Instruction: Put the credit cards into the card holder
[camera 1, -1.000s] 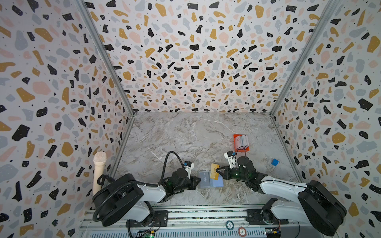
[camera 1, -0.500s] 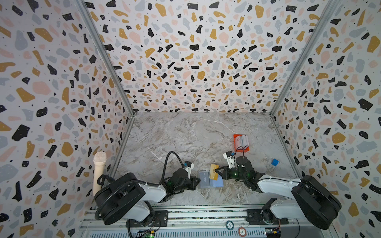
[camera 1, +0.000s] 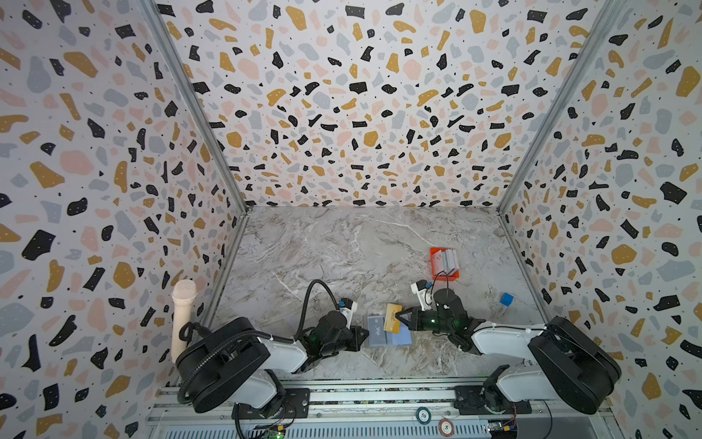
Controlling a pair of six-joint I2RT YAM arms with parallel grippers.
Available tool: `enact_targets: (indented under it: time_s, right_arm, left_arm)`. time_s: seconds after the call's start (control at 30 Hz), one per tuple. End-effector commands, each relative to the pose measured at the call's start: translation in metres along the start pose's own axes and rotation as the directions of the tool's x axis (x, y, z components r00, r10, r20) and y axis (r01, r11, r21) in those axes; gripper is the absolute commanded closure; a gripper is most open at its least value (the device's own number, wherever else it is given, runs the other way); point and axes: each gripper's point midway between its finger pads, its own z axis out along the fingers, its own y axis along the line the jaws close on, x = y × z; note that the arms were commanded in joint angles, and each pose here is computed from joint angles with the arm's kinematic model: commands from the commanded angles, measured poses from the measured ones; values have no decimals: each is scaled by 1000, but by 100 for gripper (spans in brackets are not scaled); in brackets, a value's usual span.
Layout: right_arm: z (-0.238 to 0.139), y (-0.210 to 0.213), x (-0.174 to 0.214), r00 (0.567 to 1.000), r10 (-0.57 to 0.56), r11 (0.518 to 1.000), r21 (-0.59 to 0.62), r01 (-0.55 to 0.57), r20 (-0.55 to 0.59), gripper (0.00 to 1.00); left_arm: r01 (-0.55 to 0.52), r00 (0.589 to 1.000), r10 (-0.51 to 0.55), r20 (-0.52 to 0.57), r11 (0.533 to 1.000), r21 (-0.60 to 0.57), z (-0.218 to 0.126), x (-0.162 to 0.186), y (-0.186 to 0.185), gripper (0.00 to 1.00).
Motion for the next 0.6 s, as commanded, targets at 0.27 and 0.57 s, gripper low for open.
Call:
enact_targets:
  time_s: [0.27, 0.57]
  right_arm:
    - [5, -3, 31, 986, 57, 998, -21, -61, -156, 100]
    - [8, -9, 37, 972, 57, 998, 24, -53, -226, 100]
  left_arm:
    - [-15, 1000, 15, -10, 1000, 25, 1, 1, -7, 100]
    - [-16, 1000, 16, -12, 1000, 25, 2, 1, -7, 100]
